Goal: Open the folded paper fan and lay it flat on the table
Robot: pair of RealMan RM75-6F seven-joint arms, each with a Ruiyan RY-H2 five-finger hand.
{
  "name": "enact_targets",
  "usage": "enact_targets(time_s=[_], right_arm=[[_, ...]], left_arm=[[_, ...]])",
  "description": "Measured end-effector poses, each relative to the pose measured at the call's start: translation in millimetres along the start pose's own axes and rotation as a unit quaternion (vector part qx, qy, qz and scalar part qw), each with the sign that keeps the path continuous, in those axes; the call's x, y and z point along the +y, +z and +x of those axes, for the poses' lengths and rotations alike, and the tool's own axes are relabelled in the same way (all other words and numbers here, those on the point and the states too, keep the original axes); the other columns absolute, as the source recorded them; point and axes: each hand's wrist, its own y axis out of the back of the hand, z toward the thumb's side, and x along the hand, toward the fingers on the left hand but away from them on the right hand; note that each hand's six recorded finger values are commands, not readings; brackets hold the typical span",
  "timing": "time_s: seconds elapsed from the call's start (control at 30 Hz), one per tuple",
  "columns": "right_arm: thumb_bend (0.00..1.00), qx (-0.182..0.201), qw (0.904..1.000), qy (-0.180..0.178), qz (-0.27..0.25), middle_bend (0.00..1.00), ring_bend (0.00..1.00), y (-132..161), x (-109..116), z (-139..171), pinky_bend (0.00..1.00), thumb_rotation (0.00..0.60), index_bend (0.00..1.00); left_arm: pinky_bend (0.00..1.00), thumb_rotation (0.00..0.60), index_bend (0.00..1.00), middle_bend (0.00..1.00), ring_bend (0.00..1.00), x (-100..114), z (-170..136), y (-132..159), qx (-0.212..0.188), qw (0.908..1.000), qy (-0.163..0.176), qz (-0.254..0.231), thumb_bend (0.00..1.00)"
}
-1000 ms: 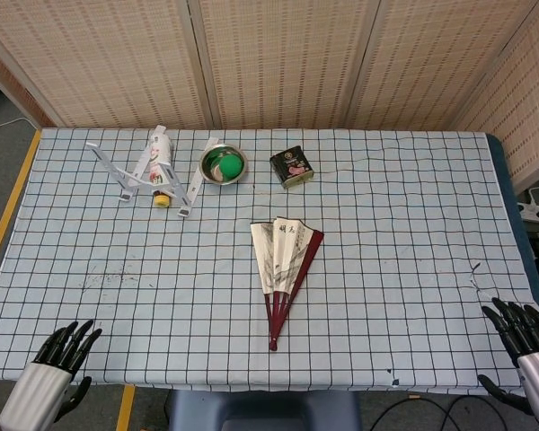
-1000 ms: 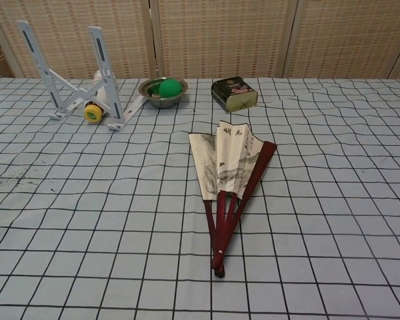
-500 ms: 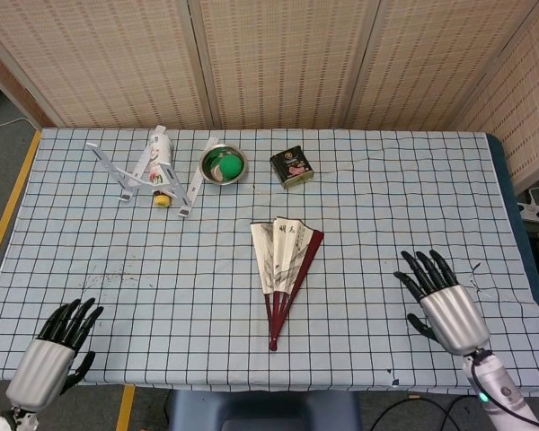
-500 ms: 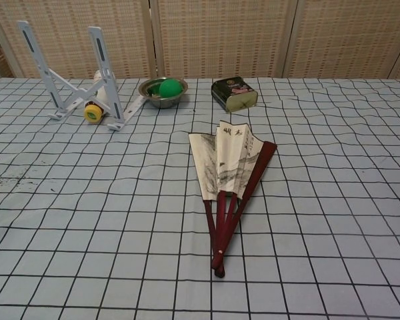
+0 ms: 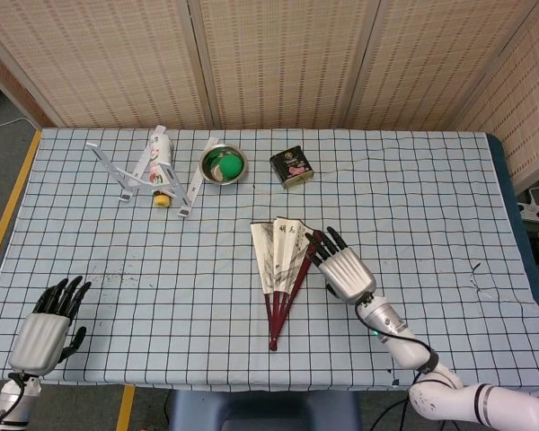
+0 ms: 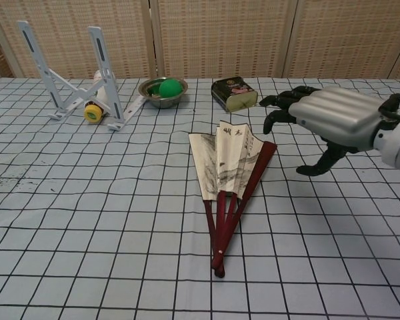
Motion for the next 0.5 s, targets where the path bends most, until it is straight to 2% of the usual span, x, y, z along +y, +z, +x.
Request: enact_targets(time_s=[0.2, 0.5], right_arm=[[0.18, 0.009, 0.9999, 0.013, -0.002, 0.00, 0.00, 16.8, -27.8, -16.8, 0.00, 0.600, 0.33], [0.18, 0.013, 0.9996, -0.003, -0.026, 0.00, 0.00, 38.4, -58.0, -36.6, 0.00, 0.600, 0.35]], left_arm=[[0.13, 0.600, 0.00, 0.00, 0.00, -7.0, 3.3, -12.9, 0.033, 0.9993, -0.015, 0.005, 0.41], [0.13, 0.600, 0.00, 0.00, 0.00, -10.1, 5.3, -13.0, 0.036, 0.9990, -0.025, 0.010, 0.42]])
